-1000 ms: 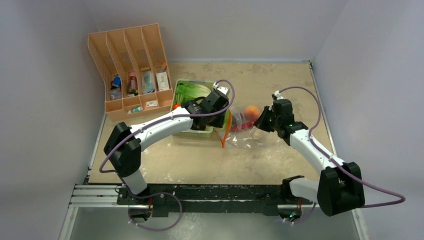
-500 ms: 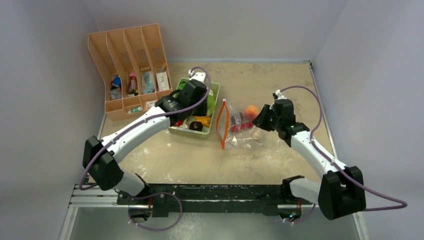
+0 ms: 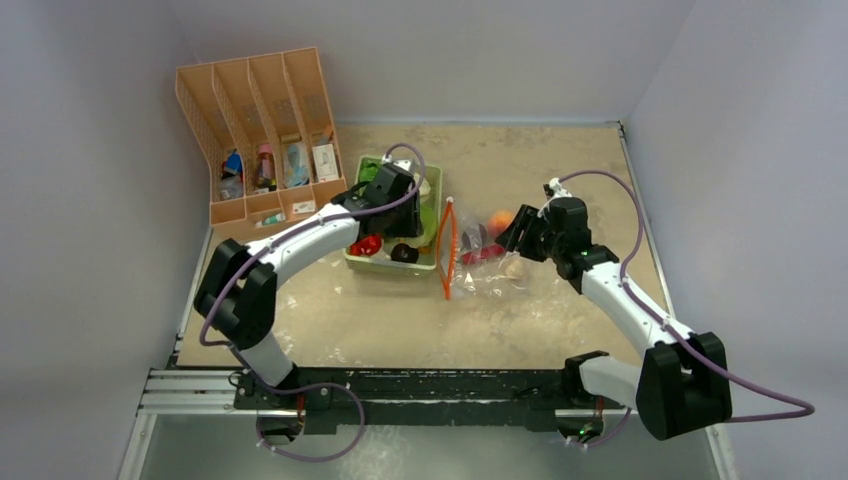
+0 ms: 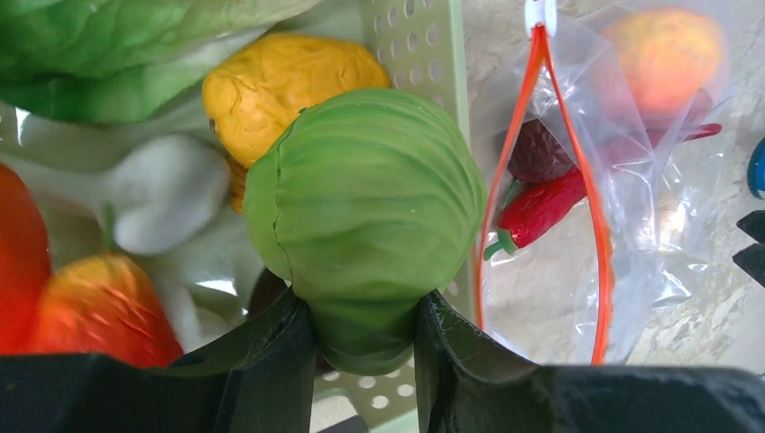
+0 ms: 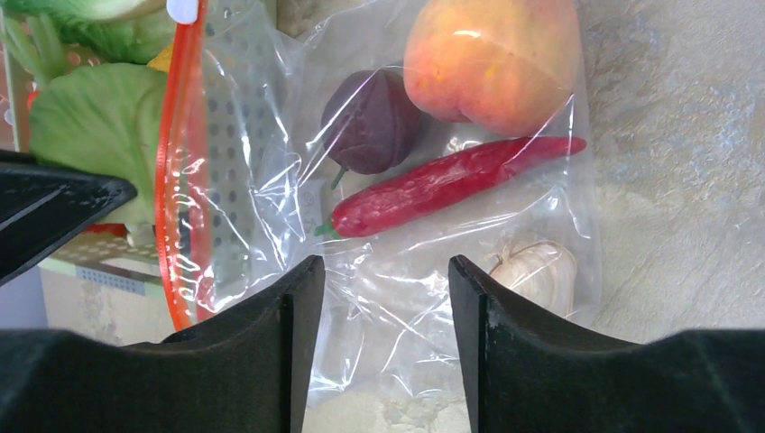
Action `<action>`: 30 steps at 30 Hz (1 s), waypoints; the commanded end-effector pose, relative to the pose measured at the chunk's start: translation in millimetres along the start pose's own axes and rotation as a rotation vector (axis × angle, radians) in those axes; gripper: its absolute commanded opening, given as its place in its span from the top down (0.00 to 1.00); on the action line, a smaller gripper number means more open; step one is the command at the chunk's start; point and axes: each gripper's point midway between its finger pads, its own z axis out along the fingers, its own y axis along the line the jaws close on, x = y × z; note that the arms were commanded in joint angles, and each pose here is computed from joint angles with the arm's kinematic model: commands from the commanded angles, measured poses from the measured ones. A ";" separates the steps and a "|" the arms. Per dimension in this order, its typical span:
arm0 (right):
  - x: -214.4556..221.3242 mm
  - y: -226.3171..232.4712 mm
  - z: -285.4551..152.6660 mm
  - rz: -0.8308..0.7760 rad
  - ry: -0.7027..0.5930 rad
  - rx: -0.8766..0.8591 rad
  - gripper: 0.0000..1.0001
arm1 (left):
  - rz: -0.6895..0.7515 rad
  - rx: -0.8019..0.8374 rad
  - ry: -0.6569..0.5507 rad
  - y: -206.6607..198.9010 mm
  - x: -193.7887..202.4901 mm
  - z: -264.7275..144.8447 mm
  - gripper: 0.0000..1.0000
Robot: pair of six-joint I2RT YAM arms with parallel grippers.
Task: Open the zip-top bag and remove the fake food
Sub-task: Place the fake vegetable in the bin.
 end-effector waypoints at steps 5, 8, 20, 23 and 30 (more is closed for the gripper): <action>-19.4 17.7 -8.6 -0.013 -0.051 -0.054 0.40 | -0.067 -0.013 -0.015 5.8 -11.5 3.0 0.81; -19.2 18.8 -6.4 -0.014 -0.045 -0.060 0.40 | -0.091 -0.013 -0.035 13.1 -13.0 -3.4 0.55; -21.8 30.8 -0.7 -0.037 -0.008 -0.108 0.38 | -0.102 -0.159 -0.128 49.8 -32.2 -32.4 0.39; -20.7 30.4 0.5 -0.038 0.000 -0.107 0.38 | -0.131 -0.229 -0.154 65.3 -32.7 -31.6 0.39; -20.4 36.5 0.2 -0.047 0.010 -0.140 0.38 | -0.134 -0.167 -0.146 51.3 -39.6 -27.6 0.29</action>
